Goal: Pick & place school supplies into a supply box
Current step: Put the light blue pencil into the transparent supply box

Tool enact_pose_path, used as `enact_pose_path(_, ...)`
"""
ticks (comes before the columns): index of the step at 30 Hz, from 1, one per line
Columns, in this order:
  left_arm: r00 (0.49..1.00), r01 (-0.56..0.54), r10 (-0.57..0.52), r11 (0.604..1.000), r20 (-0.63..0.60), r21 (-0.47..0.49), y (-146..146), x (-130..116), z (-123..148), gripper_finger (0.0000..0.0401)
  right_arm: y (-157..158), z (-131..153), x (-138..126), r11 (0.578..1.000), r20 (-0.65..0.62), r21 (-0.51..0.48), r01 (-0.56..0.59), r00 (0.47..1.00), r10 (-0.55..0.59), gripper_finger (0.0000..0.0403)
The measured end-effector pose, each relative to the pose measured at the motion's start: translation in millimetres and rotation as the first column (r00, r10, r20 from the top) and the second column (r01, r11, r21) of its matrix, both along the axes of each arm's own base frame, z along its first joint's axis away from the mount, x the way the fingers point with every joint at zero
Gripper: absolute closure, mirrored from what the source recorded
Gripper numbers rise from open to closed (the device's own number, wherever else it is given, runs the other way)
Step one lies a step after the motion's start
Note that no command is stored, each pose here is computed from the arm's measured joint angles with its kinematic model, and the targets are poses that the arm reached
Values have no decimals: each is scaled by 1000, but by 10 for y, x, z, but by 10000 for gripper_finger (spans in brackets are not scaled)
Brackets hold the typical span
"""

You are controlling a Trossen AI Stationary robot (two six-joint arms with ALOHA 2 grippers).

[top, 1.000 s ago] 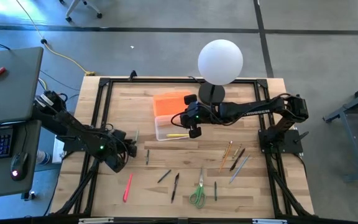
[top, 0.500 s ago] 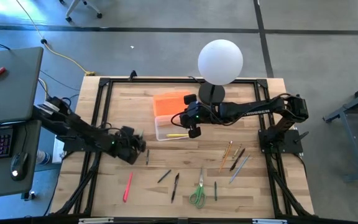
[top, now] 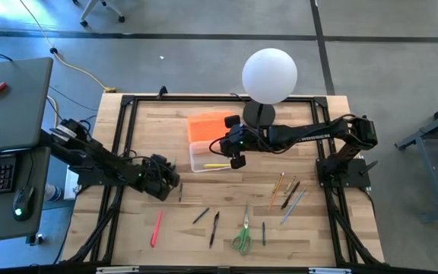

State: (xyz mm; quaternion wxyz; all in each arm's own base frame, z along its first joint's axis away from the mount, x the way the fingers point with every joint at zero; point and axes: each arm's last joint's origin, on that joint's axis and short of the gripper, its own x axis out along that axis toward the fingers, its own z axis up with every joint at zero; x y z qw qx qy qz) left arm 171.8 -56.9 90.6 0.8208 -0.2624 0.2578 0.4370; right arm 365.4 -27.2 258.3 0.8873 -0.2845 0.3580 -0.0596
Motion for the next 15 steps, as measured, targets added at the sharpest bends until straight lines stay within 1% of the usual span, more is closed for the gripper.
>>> enact_pose_path(5, 1000, -16, 16, 1000, 4, -4, 13, 39, -38, 256, 0, 6, 5, 1000, 8, 0, 0, 1000, 0, 386)
enact_pose_path(9, 1000, -29, 29, 998, 1, -49, 43, 66, -44, 256, -1, 20, 16, 1000, 24, -9, -6, 1000, 6, 383)
enact_pose_path(15, 997, -61, 64, 995, 37, -77, 28, 87, -75, 256, -1, 24, 19, 1000, 27, -13, -9, 1000, 10, 384)
